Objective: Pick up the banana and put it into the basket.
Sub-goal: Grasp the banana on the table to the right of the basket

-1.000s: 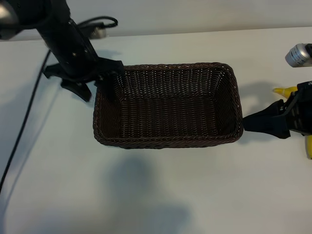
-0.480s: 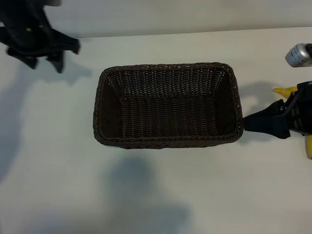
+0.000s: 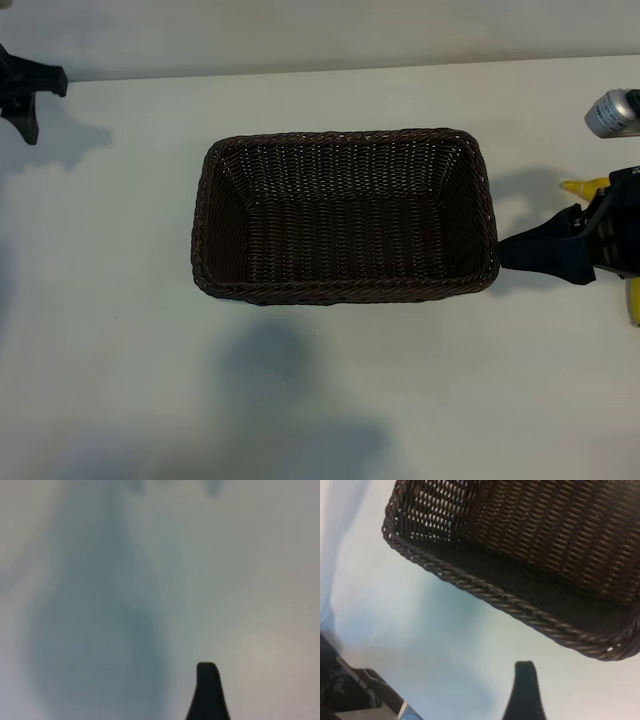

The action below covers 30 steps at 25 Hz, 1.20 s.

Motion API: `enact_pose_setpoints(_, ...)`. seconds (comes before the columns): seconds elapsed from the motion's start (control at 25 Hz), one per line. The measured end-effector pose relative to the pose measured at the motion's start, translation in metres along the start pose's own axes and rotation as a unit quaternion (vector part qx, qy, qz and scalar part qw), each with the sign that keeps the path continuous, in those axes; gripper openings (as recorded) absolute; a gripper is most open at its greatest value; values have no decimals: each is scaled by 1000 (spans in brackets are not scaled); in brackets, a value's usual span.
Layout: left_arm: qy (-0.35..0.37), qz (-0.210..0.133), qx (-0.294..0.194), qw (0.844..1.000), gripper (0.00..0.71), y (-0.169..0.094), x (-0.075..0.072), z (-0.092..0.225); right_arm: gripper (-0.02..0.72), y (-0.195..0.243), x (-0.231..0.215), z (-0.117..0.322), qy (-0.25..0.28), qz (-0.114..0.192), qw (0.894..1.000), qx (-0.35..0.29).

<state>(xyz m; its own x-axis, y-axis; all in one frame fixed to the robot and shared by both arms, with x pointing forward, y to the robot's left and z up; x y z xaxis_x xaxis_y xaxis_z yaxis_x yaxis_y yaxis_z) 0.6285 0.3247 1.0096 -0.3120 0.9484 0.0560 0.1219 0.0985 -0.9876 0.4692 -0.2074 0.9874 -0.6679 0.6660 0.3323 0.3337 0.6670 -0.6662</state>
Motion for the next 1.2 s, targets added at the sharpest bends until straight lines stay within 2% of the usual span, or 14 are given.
enact_pose_setpoints(0.12,9,25,-11,1000,567,-17,-4,8,563,0,0,0,0,0,1000,0)
enact_pose_setpoints(0.24,18,31,-22,999,567,-32,0,22,563,0,0,0,0,0,1000,0)
enact_pose_setpoints(0.68,16,40,-48,998,567,-74,33,120,563,0,0,0,0,0,1000,0)
enact_pose_setpoints(1.0,17,45,-68,997,567,-70,60,214,563,0,0,0,0,0,1000,0)
enact_pose_setpoints(1.08,16,49,-80,995,567,-64,66,238,563,0,0,0,0,0,1000,0)
enact_pose_setpoints(1.2,13,66,-128,989,567,-57,74,268,563,0,0,0,0,0,1000,0)
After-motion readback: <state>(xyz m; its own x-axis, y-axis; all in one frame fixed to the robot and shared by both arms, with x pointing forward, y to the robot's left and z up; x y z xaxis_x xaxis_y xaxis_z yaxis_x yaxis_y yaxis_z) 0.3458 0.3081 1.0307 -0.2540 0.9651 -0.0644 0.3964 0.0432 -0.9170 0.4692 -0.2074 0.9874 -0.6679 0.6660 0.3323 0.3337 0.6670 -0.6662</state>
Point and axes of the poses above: a point on each arm's last joint axis where the gripper is mounted, y pointing out along that axis toward the gripper, x along the wrist's bending axis when the last joint is at zero, z = x × y, the point moved 4 cm from there along y, pointing out along that axis toward the gripper, and after that the axes turned 15 degrees about -y, right-handed, at the moved point
